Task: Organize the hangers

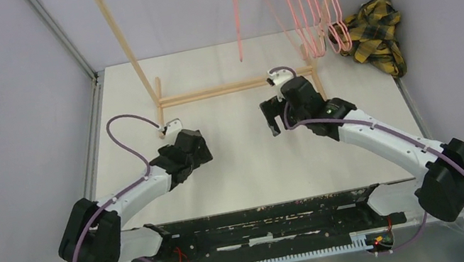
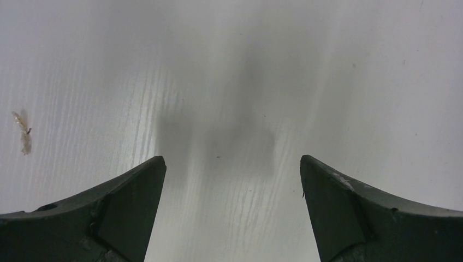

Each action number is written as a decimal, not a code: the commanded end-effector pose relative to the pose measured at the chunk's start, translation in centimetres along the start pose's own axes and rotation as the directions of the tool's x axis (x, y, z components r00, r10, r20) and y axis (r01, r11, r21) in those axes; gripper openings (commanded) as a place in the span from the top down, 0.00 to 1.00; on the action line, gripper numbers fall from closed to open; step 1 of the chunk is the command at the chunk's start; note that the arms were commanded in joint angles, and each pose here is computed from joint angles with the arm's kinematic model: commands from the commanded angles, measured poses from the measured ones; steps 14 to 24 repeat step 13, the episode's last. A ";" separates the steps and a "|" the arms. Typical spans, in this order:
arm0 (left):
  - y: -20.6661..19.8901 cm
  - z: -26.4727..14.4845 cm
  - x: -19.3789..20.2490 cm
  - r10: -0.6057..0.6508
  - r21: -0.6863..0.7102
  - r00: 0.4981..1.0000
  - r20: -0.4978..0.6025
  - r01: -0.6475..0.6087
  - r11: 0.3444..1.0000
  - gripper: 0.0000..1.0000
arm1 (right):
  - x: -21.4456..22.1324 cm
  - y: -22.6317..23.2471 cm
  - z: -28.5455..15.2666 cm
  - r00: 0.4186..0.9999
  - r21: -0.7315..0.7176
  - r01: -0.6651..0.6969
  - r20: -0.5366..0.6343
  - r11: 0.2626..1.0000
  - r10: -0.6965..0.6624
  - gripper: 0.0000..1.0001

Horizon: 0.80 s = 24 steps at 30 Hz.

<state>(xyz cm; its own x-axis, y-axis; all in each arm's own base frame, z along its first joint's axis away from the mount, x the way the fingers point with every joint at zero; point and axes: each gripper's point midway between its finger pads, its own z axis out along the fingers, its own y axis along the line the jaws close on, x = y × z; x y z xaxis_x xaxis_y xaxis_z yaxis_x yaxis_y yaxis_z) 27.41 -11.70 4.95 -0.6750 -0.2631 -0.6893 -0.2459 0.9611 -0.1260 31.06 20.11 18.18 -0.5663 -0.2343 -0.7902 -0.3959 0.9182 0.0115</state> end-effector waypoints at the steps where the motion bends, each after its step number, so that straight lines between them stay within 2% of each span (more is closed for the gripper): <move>1: -2.2 0.0 -1.7 0.059 0.092 0.997 0.051 -0.063 0.994 0.01 | 1.6 -1.4 -1.1 0.999 0.058 -0.026 0.025 0.998 0.025 0.00; 6: -3.9 0.0 -1.4 0.092 0.197 0.994 0.056 -0.102 0.975 0.01 | 5.0 -2.6 -0.5 0.993 0.145 -0.104 -0.039 0.984 0.111 0.00; 11: -4.5 0.0 -1.1 0.114 0.235 0.992 0.055 -0.124 0.964 0.01 | 7.3 -3.8 0.0 0.993 0.207 -0.070 -0.084 0.976 0.089 0.00; 24: -4.6 0.0 -1.1 0.115 0.238 0.992 0.057 -0.125 0.963 0.01 | 7.7 -4.2 0.0 0.992 0.229 -0.082 -0.070 0.970 0.101 0.00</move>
